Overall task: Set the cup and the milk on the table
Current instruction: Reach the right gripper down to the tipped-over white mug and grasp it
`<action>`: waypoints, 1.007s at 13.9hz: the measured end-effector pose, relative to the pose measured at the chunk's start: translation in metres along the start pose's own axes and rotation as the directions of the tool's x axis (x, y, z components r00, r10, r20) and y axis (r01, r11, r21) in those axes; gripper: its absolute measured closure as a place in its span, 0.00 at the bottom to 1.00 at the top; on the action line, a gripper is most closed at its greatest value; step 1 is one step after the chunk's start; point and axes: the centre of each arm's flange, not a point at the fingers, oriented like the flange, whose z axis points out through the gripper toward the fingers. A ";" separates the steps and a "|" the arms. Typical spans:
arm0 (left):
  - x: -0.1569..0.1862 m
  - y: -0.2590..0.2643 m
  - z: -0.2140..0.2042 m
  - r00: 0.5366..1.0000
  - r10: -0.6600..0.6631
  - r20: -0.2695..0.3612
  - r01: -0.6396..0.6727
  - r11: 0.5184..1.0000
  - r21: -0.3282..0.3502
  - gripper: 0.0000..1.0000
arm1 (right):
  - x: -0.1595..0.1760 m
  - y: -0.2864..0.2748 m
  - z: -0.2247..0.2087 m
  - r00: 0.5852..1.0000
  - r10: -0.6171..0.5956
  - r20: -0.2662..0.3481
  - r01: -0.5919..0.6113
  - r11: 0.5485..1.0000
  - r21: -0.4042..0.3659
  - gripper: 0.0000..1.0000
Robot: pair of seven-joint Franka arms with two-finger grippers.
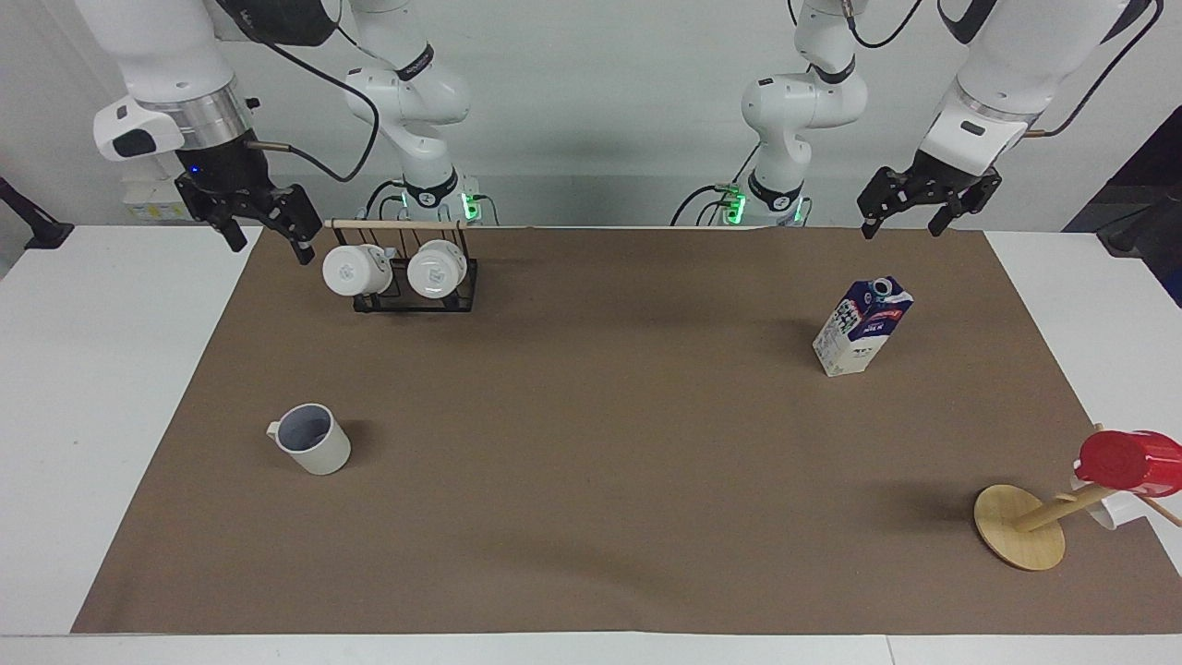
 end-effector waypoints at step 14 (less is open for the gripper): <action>0.000 0.000 0.000 1.000 0.000 0.000 0.000 1.000 0.000 0.00 | 0.075 0.022 0.161 0.991 -0.107 -0.085 0.108 0.994 0.002 0.00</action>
